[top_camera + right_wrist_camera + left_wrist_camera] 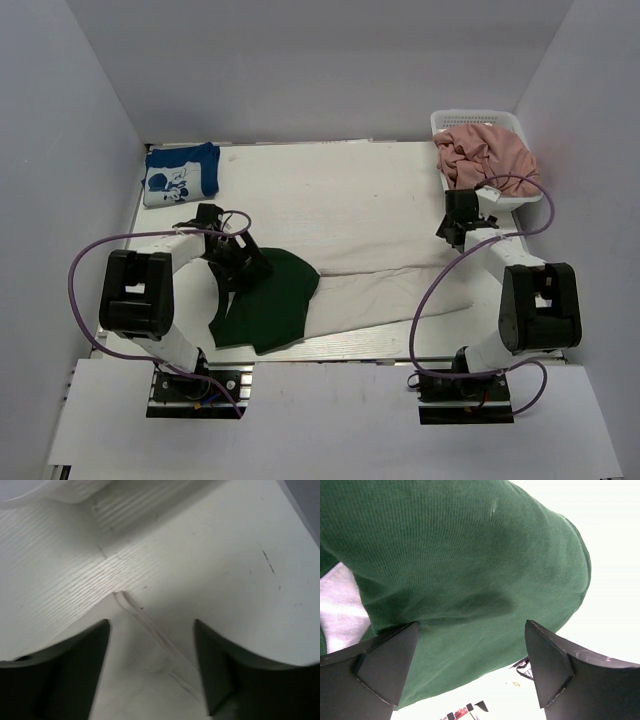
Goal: Fold and stack the t-shirts
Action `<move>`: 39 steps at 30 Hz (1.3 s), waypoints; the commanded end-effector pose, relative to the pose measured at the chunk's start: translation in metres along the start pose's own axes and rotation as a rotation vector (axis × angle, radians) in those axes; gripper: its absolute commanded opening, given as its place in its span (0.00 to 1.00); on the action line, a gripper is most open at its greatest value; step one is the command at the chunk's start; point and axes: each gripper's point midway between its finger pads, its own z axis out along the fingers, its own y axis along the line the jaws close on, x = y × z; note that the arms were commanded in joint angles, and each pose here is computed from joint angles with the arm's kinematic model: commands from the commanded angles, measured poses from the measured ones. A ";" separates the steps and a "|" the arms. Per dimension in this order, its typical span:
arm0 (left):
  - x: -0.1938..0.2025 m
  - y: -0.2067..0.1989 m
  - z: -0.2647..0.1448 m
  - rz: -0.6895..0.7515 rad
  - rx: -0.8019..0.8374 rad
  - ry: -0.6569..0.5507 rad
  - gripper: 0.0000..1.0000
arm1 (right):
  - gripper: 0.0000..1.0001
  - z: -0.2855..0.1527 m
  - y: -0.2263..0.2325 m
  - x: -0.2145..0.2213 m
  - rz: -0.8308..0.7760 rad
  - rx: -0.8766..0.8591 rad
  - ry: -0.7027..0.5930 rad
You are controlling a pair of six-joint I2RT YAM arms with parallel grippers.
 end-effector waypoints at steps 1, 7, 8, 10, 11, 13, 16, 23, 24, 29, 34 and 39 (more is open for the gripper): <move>0.011 0.081 0.029 0.008 -0.304 0.009 1.00 | 0.83 0.003 -0.036 0.005 0.055 0.148 0.015; 0.009 0.078 0.027 0.011 -0.299 0.003 1.00 | 0.89 -0.009 -0.027 -0.006 0.115 0.027 0.032; 0.008 0.079 0.027 0.012 -0.306 -0.003 1.00 | 0.90 -0.012 -0.019 -0.007 0.093 -0.030 0.033; 0.005 0.076 0.026 0.005 -0.299 -0.013 1.00 | 0.90 -0.026 0.016 -0.014 0.078 -0.250 0.003; 0.000 0.073 0.025 0.009 -0.299 -0.027 1.00 | 0.90 -0.040 0.045 -0.005 0.055 -0.433 0.050; -0.005 0.065 0.027 0.011 -0.292 -0.035 1.00 | 0.90 -0.051 0.062 -0.004 0.030 -0.537 0.030; -0.023 0.053 0.031 0.010 -0.277 -0.073 1.00 | 0.90 -0.058 0.080 0.015 0.002 -0.622 0.093; -0.080 0.028 0.064 0.005 -0.289 -0.103 1.00 | 0.90 -0.047 0.088 0.092 -0.015 -0.646 0.272; -0.097 0.022 0.074 0.003 -0.301 -0.102 1.00 | 0.90 -0.050 0.089 0.103 -0.023 -0.654 0.299; -0.160 -0.003 0.101 0.006 -0.351 -0.141 1.00 | 0.90 -0.069 0.085 0.147 -0.060 -0.657 0.398; -0.254 -0.086 0.109 0.072 -0.196 -0.299 1.00 | 0.90 -0.127 0.070 0.222 -0.231 -0.663 0.566; -0.276 -0.134 0.127 0.126 0.013 -0.306 1.00 | 0.90 -0.175 0.047 0.267 -0.335 -0.629 0.715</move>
